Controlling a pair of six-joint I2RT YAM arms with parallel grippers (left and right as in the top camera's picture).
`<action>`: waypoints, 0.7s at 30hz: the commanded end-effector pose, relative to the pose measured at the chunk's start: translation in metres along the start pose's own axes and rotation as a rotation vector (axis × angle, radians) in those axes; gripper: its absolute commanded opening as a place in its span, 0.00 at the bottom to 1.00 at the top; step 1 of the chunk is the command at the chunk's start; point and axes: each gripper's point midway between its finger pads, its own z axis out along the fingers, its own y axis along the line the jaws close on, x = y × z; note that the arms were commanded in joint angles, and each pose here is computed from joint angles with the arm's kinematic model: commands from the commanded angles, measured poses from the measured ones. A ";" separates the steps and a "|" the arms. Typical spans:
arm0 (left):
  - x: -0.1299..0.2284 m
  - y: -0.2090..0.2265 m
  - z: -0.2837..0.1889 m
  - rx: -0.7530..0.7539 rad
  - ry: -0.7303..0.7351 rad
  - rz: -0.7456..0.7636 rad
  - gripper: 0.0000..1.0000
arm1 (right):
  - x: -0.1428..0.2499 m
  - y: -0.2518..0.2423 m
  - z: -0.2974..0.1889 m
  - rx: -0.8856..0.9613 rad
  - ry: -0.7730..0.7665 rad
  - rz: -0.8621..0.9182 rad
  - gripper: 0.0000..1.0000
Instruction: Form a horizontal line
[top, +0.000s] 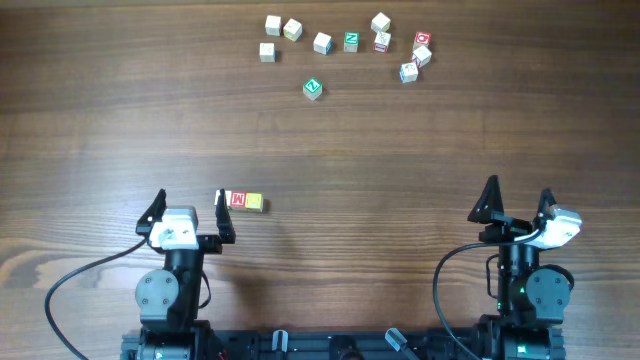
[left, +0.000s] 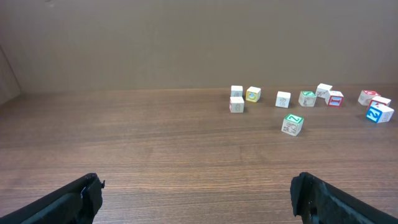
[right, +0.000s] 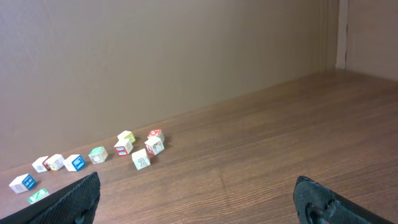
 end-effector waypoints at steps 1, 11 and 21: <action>0.001 -0.003 0.000 0.017 0.000 -0.018 1.00 | -0.003 0.002 -0.001 -0.013 -0.012 -0.016 1.00; 0.001 -0.003 0.000 0.018 -0.002 -0.033 1.00 | -0.003 0.002 -0.001 -0.013 -0.012 -0.016 1.00; 0.001 -0.003 0.000 0.018 -0.002 -0.033 1.00 | -0.003 0.002 -0.001 -0.013 -0.012 -0.016 1.00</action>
